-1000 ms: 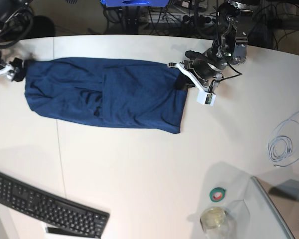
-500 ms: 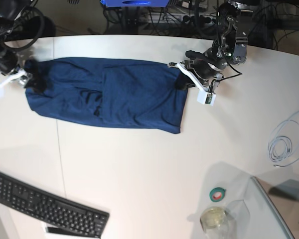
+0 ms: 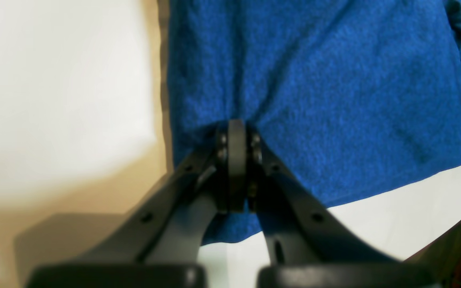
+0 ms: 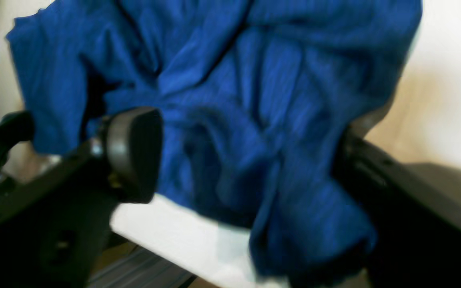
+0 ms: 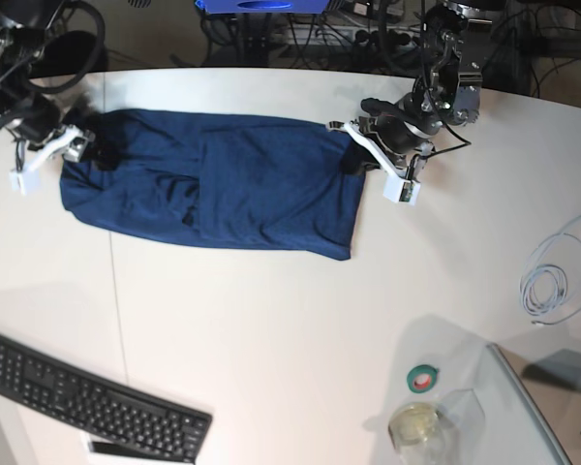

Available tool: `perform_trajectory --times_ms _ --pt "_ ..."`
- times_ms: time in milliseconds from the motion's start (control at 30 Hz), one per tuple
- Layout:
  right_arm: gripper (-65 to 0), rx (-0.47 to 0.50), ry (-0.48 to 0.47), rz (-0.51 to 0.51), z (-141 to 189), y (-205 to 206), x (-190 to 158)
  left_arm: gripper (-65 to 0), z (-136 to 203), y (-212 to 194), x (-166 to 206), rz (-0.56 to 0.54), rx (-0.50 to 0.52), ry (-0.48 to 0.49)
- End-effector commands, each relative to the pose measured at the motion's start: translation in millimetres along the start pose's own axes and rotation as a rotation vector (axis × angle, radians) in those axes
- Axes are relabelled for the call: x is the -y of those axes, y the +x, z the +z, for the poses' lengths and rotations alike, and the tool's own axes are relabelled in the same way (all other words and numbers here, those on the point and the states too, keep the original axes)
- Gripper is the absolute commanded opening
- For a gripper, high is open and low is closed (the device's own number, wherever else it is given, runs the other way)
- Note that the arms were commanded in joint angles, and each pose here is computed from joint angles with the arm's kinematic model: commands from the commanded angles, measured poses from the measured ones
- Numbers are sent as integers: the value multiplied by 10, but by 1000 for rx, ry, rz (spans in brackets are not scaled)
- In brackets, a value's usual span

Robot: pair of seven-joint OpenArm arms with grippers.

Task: Layout the t-shirt on the table in an organized manner, then fold the t-shirt properly
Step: 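Fold the grasped end with the right gripper toward the left gripper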

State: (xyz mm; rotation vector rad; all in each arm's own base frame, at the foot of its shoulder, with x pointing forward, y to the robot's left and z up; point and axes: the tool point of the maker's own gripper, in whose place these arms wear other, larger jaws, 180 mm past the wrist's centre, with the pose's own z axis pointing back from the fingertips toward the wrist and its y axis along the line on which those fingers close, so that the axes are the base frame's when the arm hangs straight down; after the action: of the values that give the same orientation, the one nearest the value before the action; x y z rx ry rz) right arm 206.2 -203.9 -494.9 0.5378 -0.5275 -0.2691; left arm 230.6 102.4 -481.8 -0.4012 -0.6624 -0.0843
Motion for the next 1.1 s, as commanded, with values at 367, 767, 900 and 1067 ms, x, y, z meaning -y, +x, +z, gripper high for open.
perform_trajectory --times_ms 367,767,900,1067 --pt "-296 -211 -51 43 -262 -334 -19 -650 11 14 5 -14 -5 3" --pt "-650 -117 -76 193 -80 48 -298 -650 10 9 16 -16 -9 0" --pt "-650 -84 -85 265 33 223 -550 -650 10 9 16 -16 -9 0" --pt "-650 -71 -90 338 146 353 -852 -650 -1 36 26 -18 -5 -2"
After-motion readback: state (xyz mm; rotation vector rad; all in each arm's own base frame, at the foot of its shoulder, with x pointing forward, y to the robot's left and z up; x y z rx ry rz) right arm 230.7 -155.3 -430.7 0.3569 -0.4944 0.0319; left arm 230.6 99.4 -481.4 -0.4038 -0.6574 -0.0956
